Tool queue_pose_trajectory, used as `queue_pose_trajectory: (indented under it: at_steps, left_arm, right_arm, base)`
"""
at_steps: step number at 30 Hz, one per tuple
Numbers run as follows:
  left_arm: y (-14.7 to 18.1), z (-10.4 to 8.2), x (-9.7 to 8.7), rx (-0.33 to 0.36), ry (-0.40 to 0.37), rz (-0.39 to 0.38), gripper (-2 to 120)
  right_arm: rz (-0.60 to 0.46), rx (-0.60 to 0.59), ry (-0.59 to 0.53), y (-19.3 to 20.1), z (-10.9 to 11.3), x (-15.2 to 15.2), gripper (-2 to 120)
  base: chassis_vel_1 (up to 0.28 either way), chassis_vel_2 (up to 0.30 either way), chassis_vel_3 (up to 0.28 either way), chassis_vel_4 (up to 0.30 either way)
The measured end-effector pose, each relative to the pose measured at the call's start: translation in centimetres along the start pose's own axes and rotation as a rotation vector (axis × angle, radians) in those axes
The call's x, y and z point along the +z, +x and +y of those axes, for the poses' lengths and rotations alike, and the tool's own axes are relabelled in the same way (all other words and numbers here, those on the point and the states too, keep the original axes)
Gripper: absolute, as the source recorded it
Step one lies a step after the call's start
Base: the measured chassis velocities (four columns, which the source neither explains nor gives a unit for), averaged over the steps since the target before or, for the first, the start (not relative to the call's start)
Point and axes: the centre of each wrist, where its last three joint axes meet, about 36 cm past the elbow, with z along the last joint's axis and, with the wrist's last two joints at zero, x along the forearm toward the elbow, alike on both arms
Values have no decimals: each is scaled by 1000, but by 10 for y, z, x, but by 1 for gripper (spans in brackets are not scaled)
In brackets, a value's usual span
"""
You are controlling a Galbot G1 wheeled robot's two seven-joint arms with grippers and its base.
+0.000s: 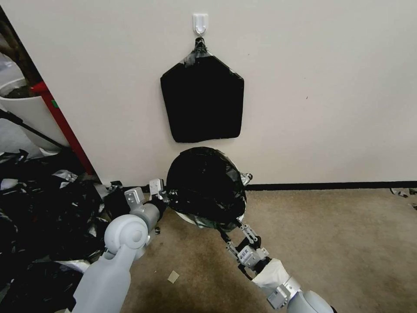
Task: Place a trash bag onto the trash bin.
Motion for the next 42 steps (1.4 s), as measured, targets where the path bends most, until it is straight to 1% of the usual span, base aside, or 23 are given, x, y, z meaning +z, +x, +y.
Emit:
queue_pose_trajectory:
  at_steps: [1,3,4,6,9,15,17,19,21,22,24,25,27,29,31,32,33,36,38,39,40,41,42]
  left_arm:
    - [0,0,0,0,0,0,0]
    - [0,0,-1,1,0,-1,0]
    - [-1,-1,-2,2,0,-3,0]
    - [-1,-1,-2,2,1,-3,0]
    - [-2,-1,-3,7,8,-4,0]
    - [-1,-2,-3,19,21,2,0]
    - [2,-4,-1,32,30,9,0]
    - [3,-5,0,36,32,14,0]
    - [7,-9,3,50,37,25,0]
    - [7,-9,3,50,37,25,0]
    - [11,-12,6,61,36,31,0]
    - [11,-12,6,61,36,31,0]
    - [16,-15,9,70,35,36,0]
    - [19,-17,10,76,32,39,0]
    - [20,-17,11,78,31,41,0]
    - [21,-18,12,80,31,42,0]
    - [23,-19,12,83,30,42,0]
    - [23,-19,12,85,31,41,0]
    - [23,-20,11,86,32,34,0]
    - [23,-20,11,86,32,30,0]
    - [23,-20,11,86,32,30,0]
    - [23,-20,10,85,32,27,0]
    - [22,-19,9,83,32,23,0]
  right_arm:
    - [0,0,0,0,0,0,33]
    - [3,-3,3,0,1,0,25]
    - [3,-6,2,1,2,0,18]
    - [3,-7,0,1,2,0,15]
    - [-3,-39,-27,3,5,1,0]
    - [-29,-105,-64,1,2,10,0]
    - [-49,-172,-65,-4,-4,20,0]
    - [-50,-198,-58,-6,-7,24,0]
    - [-41,-254,-9,-13,-16,40,0]
    - [-41,-254,-9,-13,-16,40,0]
    - [-11,-274,66,-18,-27,57,0]
    - [-11,-274,66,-18,-27,57,0]
    - [22,-273,157,-23,-42,74,0]
    - [41,-265,219,-27,-53,81,0]
    - [47,-257,244,-28,-58,83,0]
    - [54,-242,275,-30,-63,84,0]
    - [71,-202,344,-33,-75,86,0]
    - [80,-154,388,-35,-83,85,0]
    - [76,-98,373,-33,-83,79,0]
    - [68,-92,332,-30,-79,76,0]
    - [68,-92,332,-30,-79,76,0]
    - [60,-96,285,-28,-74,75,0]
    - [48,-107,228,-25,-69,74,5]
  base:
    - [0,0,0,0]
    - [0,0,0,0]
    - [0,0,0,0]
    - [0,0,0,0]
    - [0,0,0,0]
    - [0,0,0,0]
    - [0,0,0,0]
    - [0,0,0,0]
    - [0,0,0,0]
    - [0,0,0,0]
    - [0,0,0,0]
    - [0,0,0,0]
    - [0,0,0,0]
    - [0,0,0,0]
    - [0,0,0,0]
    - [0,0,0,0]
    - [0,0,0,0]
    - [0,0,0,0]
    - [0,0,0,0]
    - [0,0,0,0]
    - [0,0,0,0]
    - [0,0,0,0]
    - [0,0,0,0]
